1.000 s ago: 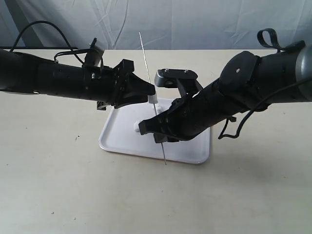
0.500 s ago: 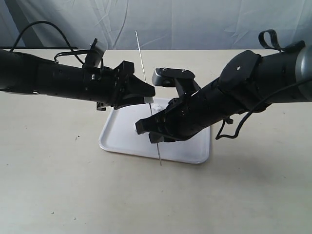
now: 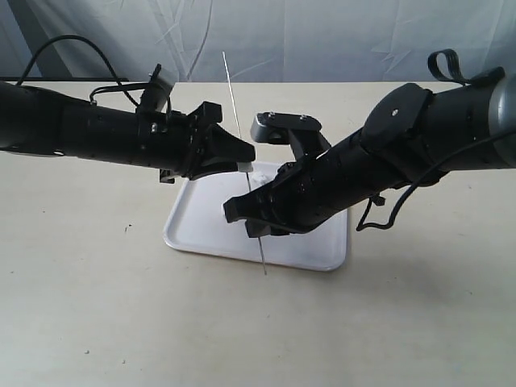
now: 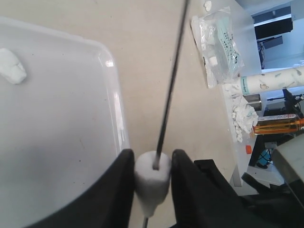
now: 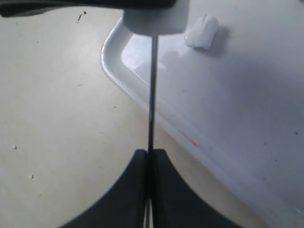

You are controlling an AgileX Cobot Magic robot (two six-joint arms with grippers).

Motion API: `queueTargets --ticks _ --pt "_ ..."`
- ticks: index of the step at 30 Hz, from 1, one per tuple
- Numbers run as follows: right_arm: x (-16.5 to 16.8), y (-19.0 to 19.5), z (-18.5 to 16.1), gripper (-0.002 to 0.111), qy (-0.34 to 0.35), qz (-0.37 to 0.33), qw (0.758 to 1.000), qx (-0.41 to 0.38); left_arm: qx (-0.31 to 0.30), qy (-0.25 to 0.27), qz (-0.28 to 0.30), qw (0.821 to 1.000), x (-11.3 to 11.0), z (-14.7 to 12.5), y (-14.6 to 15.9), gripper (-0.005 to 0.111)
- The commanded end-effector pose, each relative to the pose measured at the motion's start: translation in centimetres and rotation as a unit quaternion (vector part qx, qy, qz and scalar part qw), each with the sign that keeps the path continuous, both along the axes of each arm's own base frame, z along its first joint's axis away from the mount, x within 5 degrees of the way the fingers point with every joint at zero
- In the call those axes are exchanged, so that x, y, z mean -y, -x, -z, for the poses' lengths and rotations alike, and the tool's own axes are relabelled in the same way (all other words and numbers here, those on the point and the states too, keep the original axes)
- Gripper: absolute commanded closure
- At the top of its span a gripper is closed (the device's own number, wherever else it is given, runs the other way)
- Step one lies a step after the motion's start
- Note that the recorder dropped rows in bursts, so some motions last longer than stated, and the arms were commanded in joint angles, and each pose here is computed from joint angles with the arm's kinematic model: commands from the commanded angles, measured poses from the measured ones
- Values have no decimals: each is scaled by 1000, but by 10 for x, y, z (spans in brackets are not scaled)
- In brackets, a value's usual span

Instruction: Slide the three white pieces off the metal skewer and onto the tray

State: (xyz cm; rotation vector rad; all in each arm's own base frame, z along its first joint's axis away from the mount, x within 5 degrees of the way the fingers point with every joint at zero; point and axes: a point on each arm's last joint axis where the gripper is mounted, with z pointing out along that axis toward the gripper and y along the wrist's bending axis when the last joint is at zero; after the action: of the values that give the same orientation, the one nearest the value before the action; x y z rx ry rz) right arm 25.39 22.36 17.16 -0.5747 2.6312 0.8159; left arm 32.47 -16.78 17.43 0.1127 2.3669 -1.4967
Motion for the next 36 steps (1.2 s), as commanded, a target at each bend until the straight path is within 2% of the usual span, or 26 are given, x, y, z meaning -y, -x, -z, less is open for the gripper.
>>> queueTargets --ticks 1,36 --pt "0 -3 -2 109 -1 3 1000 10 1 0 6 1000 2 0 1 81" --pt "0 -3 -2 109 -1 4 1000 11 5 0 7 1000 2 0 1 81"
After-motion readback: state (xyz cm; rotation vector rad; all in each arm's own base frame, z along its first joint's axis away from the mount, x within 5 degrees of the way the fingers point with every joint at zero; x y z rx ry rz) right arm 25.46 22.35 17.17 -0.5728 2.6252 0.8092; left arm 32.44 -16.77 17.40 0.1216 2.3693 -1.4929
